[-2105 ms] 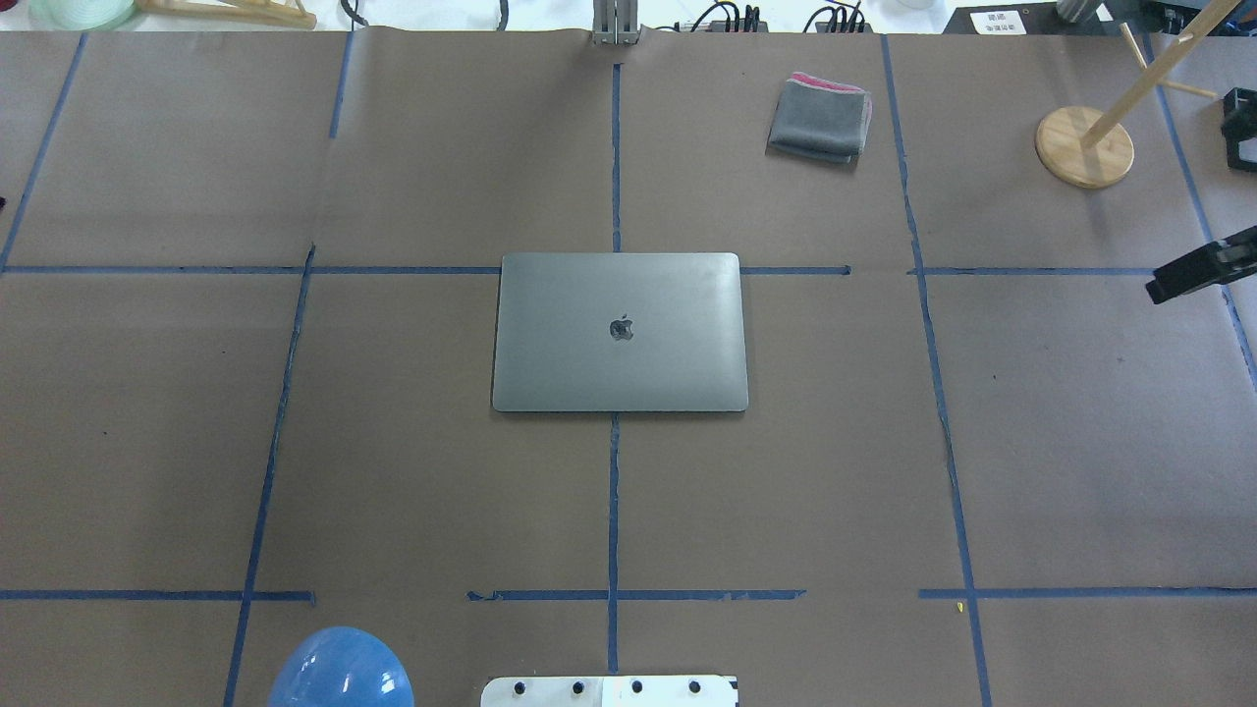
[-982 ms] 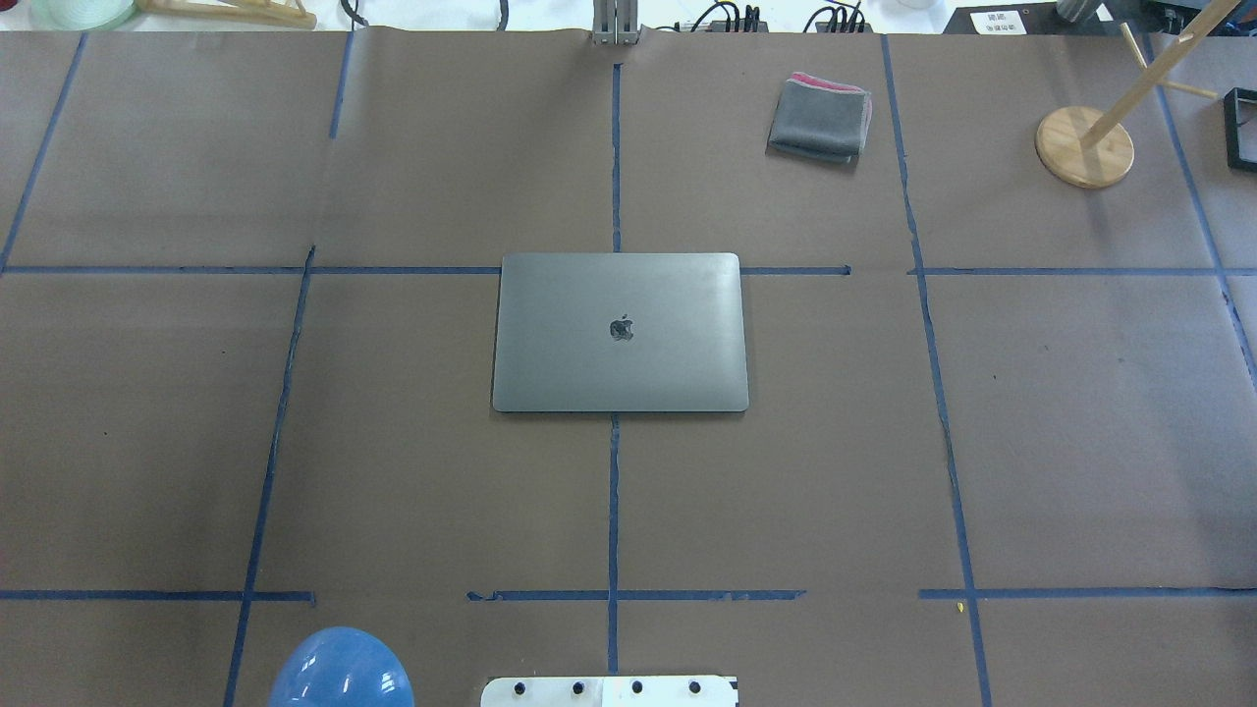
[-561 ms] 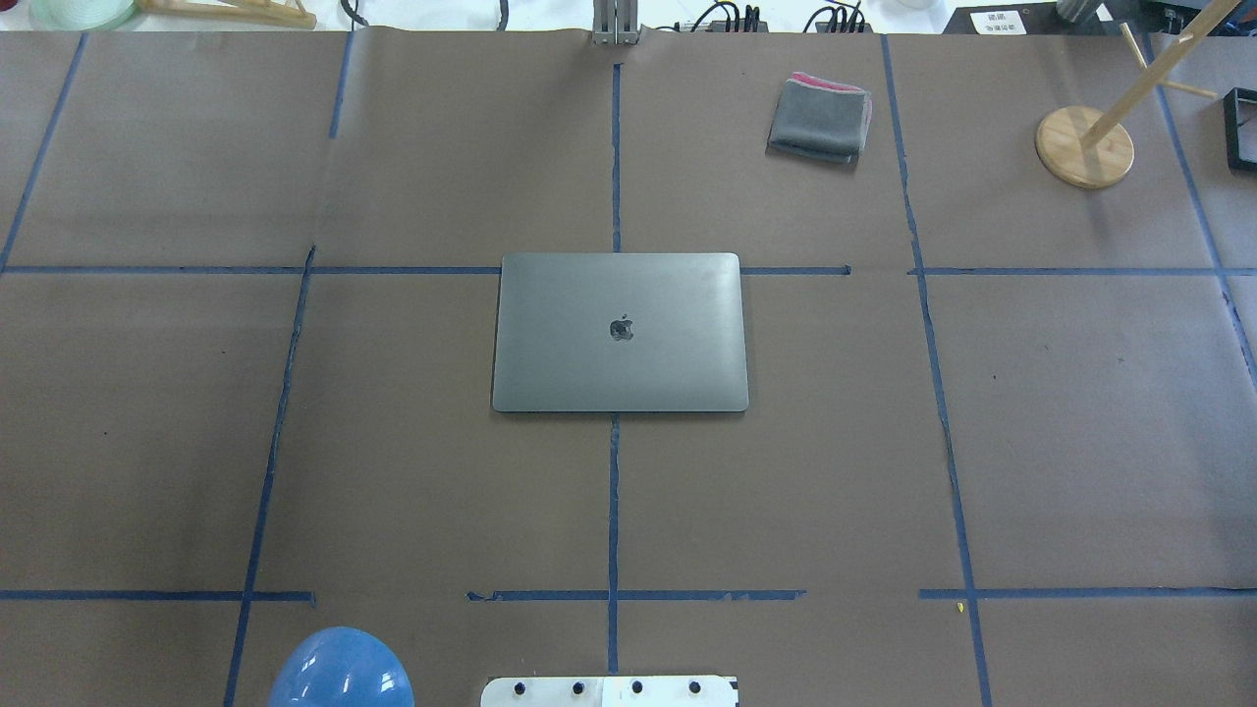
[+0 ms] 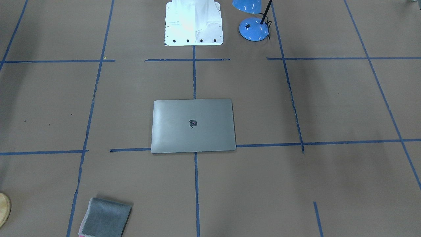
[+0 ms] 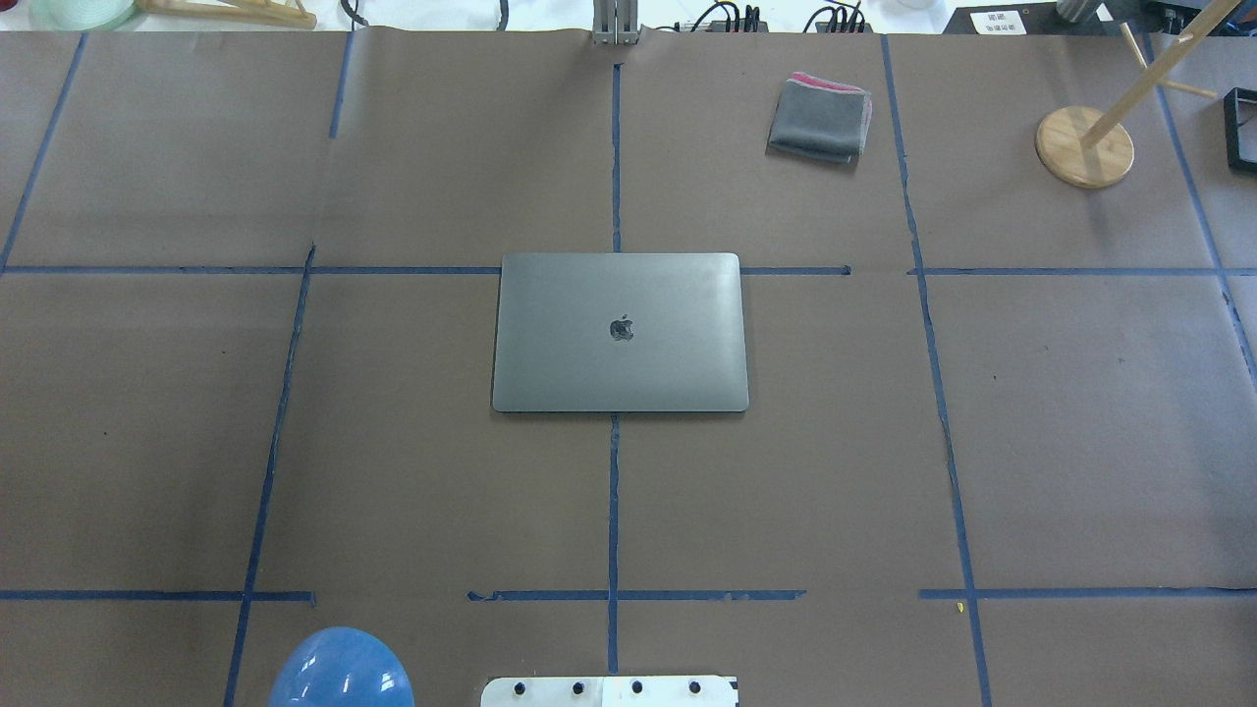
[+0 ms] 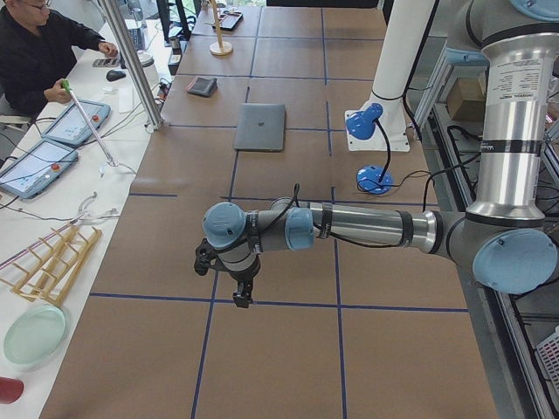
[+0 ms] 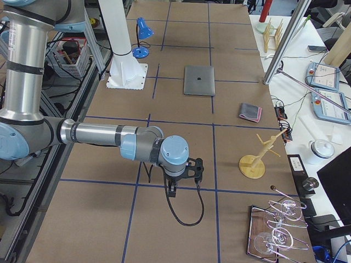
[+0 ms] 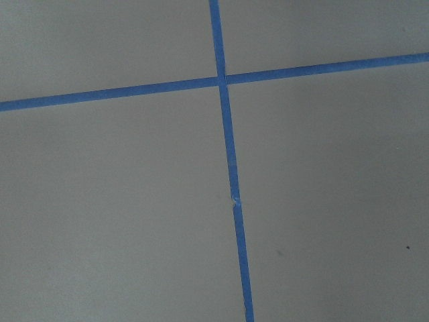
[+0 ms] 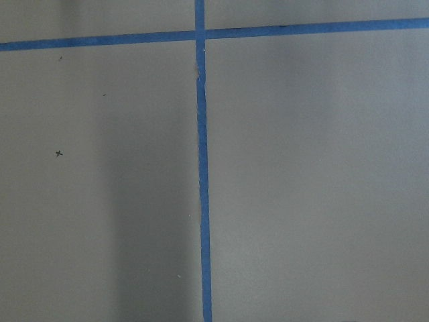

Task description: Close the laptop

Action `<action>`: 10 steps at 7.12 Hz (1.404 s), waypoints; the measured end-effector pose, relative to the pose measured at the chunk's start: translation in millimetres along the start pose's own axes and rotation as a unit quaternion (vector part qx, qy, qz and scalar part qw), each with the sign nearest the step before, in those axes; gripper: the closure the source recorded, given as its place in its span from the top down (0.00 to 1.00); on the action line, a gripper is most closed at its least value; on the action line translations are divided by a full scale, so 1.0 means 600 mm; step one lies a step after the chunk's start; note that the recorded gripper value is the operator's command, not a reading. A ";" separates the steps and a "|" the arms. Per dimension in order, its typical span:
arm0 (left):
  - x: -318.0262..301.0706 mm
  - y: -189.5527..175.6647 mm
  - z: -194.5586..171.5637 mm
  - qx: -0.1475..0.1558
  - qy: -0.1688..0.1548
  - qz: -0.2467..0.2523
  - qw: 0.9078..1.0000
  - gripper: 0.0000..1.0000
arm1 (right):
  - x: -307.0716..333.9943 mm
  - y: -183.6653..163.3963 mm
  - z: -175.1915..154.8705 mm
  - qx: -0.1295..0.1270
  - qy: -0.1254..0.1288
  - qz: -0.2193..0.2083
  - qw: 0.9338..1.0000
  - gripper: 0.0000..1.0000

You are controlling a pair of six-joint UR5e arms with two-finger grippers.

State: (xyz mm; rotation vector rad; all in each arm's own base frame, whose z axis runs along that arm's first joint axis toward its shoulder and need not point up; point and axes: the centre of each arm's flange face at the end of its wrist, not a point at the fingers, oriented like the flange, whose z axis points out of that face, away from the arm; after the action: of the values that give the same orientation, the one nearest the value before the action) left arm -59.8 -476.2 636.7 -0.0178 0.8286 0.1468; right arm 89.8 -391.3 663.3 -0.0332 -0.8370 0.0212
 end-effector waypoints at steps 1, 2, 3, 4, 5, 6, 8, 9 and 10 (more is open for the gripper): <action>0.001 -0.001 -0.001 0.000 0.000 0.000 1.000 1.00 | 0.003 0.002 0.003 -0.002 -0.001 0.002 1.000 1.00; 0.001 -0.001 -0.001 0.000 0.000 0.001 1.000 1.00 | 0.006 0.006 0.005 -0.004 -0.002 0.003 1.000 1.00; 0.001 -0.001 -0.001 0.000 0.000 0.000 1.000 1.00 | 0.008 0.008 0.007 -0.005 -0.002 0.004 1.000 1.00; 0.000 -0.001 0.000 0.000 0.000 0.000 1.000 1.00 | 0.010 0.009 0.009 -0.006 -0.001 0.004 1.000 1.00; 0.000 -0.001 -0.001 0.000 0.000 0.000 1.000 1.00 | 0.010 0.008 0.008 -0.006 -0.001 0.004 1.000 1.00; 0.001 -0.001 -0.001 0.000 0.000 0.001 1.000 1.00 | 0.008 0.005 0.006 -0.004 -0.001 0.004 1.000 1.00; 0.001 -0.001 -0.001 0.000 -0.001 0.002 1.000 1.00 | 0.006 0.002 0.003 -0.002 0.001 0.006 1.000 1.00; 0.000 -0.001 -0.001 0.000 -0.001 0.002 1.000 1.00 | 0.005 0.001 0.003 -0.001 0.001 0.007 1.000 1.00; 0.000 0.000 0.000 0.000 -0.001 0.002 1.000 1.00 | 0.005 0.001 0.002 -0.001 0.001 0.008 1.000 1.00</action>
State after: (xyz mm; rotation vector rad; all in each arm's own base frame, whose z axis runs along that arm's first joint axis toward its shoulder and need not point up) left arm -59.7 -476.5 636.6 -0.0160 0.8275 0.1513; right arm 91.0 -390.6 666.6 -0.0416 -0.8340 0.0345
